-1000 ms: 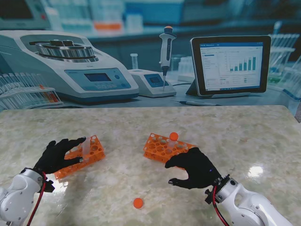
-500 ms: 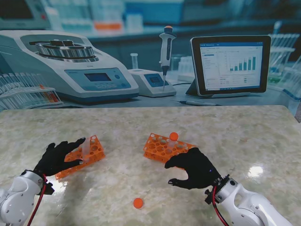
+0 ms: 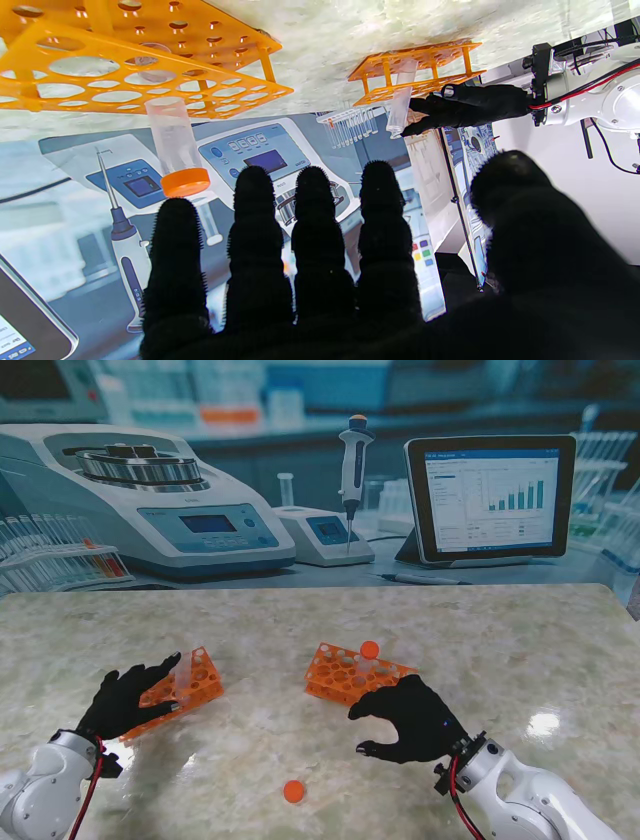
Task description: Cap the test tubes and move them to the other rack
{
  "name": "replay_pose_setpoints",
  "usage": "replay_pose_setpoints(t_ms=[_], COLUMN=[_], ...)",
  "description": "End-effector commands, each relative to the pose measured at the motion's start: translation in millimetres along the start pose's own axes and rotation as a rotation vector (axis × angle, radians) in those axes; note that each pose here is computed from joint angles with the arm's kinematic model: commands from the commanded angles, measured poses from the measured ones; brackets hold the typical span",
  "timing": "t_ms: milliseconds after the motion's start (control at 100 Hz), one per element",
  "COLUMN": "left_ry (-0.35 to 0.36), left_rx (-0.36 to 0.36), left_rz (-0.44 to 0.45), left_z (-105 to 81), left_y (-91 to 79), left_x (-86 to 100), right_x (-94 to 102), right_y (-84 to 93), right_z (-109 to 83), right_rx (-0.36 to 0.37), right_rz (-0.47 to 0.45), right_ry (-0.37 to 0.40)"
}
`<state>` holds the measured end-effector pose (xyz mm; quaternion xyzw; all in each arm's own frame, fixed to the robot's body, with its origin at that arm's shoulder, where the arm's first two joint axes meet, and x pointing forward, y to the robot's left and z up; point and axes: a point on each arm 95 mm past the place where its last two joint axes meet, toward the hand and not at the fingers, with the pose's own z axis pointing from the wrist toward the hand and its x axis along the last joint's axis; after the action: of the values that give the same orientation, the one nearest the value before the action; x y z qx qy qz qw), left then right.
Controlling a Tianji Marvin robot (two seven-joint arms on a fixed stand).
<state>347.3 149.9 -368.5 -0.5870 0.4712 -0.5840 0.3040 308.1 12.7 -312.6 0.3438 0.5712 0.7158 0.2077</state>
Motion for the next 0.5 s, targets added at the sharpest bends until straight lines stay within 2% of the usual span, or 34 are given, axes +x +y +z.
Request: replay_pose_setpoints(t_ms=[0, 490], left_ry=[-0.034, -0.019], left_rx=[-0.071, -0.068], left_rz=[-0.007, -0.003], left_z=[-7.6, 0.0], left_y=[23.2, 18.2], left_x=[-9.0, -9.3], right_x=[2.9, 3.3], right_y=[-1.3, -0.2], right_z=[-0.2, -0.6], right_rx=[0.004, 0.003], right_rz=[0.006, 0.007], right_ry=[0.001, 0.001])
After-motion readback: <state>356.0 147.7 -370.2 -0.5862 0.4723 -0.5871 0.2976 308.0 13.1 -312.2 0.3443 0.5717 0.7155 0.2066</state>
